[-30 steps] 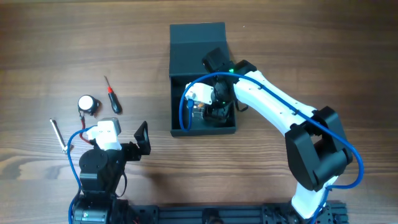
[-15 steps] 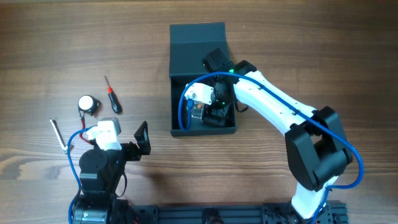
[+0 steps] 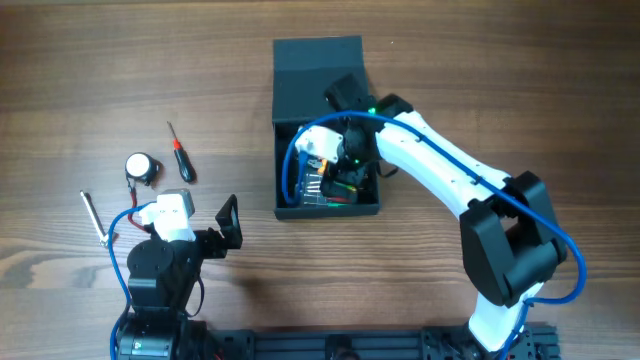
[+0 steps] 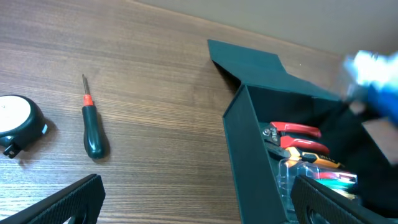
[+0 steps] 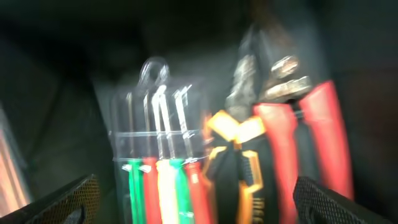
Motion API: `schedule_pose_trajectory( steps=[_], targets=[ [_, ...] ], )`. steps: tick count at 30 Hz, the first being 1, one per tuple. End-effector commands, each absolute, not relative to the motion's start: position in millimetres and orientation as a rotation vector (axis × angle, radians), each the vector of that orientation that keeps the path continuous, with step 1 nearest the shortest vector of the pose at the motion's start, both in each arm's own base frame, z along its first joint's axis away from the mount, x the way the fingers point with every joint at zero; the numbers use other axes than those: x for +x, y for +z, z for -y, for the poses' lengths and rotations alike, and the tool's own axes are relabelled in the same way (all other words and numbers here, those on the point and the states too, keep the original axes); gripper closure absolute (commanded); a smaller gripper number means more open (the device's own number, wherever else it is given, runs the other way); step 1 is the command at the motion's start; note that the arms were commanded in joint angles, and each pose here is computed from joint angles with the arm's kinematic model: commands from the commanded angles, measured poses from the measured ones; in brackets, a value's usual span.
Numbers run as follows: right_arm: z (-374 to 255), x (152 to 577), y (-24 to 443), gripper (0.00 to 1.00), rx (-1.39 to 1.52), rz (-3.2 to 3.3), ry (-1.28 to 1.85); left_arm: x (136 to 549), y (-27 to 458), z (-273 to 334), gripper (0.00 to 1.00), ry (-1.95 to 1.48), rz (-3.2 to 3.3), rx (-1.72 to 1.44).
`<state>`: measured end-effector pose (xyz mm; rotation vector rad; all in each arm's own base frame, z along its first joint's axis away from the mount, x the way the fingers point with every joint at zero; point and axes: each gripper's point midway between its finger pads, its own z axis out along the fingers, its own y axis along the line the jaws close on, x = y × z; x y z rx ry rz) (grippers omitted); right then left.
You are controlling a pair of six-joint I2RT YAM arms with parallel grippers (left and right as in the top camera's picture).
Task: Pack container
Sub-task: 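Withdraw the right gripper from the box, then move the left gripper over the red-handled screwdriver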
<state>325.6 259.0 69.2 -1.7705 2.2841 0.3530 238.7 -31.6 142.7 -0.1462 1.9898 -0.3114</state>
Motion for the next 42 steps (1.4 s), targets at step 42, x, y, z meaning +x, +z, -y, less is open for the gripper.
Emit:
schedule_pose_trajectory(
  steps=[42],
  targets=[
    [33,452,252,0.00,0.220,-2.612,0.098,351,104,-42,0.00,0.119,-2.846,-0.776]
  ],
)
